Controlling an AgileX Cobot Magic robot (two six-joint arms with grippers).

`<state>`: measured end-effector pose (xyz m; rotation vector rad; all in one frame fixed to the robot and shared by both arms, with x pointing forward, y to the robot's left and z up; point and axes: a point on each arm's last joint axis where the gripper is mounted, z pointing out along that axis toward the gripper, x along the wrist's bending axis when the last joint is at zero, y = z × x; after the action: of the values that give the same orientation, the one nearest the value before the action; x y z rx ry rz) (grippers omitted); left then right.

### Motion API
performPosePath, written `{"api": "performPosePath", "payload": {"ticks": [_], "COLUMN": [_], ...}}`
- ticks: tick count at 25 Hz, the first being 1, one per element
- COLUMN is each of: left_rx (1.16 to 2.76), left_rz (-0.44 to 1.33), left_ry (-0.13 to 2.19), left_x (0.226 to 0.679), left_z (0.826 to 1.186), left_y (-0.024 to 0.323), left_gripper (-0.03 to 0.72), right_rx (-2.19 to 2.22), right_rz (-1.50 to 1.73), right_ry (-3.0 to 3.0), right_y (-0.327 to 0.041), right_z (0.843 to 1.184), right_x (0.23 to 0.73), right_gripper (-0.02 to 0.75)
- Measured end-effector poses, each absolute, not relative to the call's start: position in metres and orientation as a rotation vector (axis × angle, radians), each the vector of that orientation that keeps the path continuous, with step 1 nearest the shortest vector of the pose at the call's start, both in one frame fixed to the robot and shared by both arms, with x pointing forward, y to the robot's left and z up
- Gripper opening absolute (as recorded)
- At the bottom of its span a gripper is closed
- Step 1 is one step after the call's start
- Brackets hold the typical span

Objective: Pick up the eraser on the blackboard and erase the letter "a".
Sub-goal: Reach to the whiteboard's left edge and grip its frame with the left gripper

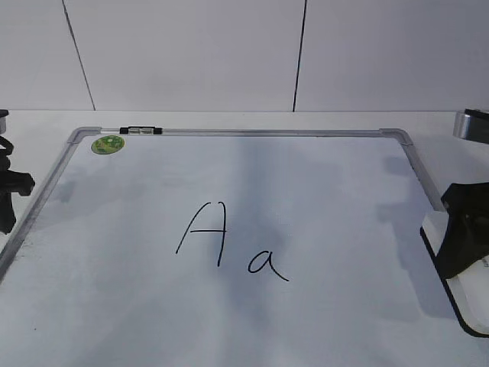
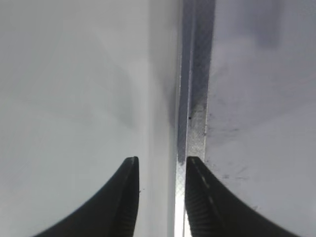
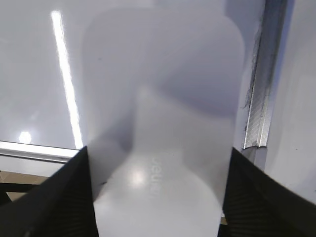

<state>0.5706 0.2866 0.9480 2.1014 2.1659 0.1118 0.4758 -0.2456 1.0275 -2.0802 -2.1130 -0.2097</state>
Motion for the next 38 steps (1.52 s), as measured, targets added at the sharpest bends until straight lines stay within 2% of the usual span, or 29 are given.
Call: {"api": "performPosePath", "payload": {"ticks": [22,38], "left_rx": [2.094,2.111], "left_rz": [0.121,0.079], "left_ry": [2.163,2.187], "left_x": [0.572,0.577], "left_z": [0.946,0.931], "left_y": [0.287,0.286], "left_gripper": [0.24,0.235], "right_rx": [-2.075,-2.073], "right_rz": [-0.213,-0.215], "right_ry": [-2.12,-2.124], "right_y": [-0.246,-0.246], "right_z": [1.028,1.028], "right_x": [0.476,0.475], "right_gripper": [0.56,0.56]}}
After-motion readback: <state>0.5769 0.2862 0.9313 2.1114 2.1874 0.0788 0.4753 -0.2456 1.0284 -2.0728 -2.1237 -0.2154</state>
